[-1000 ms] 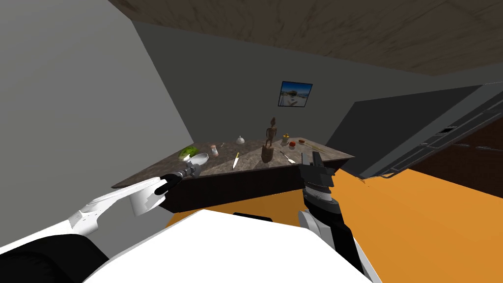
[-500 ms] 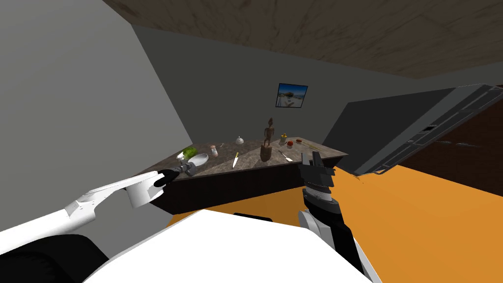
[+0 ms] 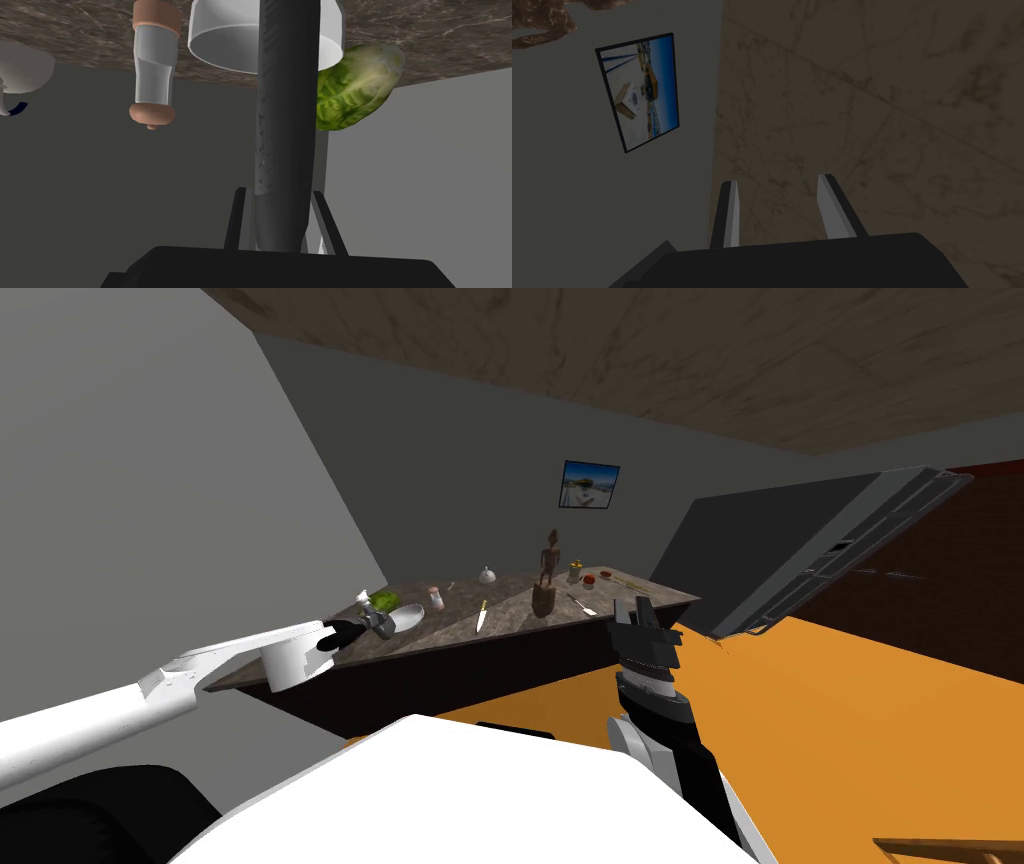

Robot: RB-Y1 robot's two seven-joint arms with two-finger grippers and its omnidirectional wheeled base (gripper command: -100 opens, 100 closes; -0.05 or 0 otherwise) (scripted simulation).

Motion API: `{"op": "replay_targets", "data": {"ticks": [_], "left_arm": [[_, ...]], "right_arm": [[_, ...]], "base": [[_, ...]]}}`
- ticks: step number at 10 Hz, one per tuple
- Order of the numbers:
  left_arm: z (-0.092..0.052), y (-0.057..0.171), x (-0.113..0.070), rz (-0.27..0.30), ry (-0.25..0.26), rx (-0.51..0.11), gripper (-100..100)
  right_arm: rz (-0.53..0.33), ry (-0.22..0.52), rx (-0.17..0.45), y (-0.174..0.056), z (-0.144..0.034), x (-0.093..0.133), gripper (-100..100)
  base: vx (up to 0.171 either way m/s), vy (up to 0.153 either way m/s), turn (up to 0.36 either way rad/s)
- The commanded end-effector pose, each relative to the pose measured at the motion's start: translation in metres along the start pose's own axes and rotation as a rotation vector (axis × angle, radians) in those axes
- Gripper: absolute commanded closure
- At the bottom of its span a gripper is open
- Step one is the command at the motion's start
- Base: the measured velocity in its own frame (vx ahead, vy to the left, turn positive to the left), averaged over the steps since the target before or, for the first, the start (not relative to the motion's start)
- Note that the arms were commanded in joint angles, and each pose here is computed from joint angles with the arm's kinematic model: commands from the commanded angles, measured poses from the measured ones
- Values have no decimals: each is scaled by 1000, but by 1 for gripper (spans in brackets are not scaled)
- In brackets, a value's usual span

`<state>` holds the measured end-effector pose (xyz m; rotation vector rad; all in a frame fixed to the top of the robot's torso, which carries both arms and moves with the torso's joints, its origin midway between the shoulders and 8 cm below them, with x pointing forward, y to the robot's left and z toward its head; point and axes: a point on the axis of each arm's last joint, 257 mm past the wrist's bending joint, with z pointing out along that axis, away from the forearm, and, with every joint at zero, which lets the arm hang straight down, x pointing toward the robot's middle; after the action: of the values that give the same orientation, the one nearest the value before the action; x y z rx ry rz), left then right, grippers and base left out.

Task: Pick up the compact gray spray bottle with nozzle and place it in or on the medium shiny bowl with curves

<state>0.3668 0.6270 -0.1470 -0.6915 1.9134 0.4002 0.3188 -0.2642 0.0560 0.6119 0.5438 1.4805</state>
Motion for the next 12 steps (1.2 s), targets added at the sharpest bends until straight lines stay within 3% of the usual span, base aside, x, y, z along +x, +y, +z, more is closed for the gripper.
{"op": "replay_targets", "data": {"ticks": [1,6,10,12], "left_arm": [[-2,-5,-11,-2,-2,0,100],[-9,-36,-30,22,2,46,100],[-25,-90,-28,91,17,173,100],[-31,-107,-24,116,20,223,100]], "right_arm": [[0,0,0,0,0,0,0],[0,0,0,0,0,0,0],[0,0,0,0,0,0,0],[0,0,0,0,0,0,0]], "base": [[31,123,-64],[20,175,-77],[15,241,-86],[31,156,-40]]}}
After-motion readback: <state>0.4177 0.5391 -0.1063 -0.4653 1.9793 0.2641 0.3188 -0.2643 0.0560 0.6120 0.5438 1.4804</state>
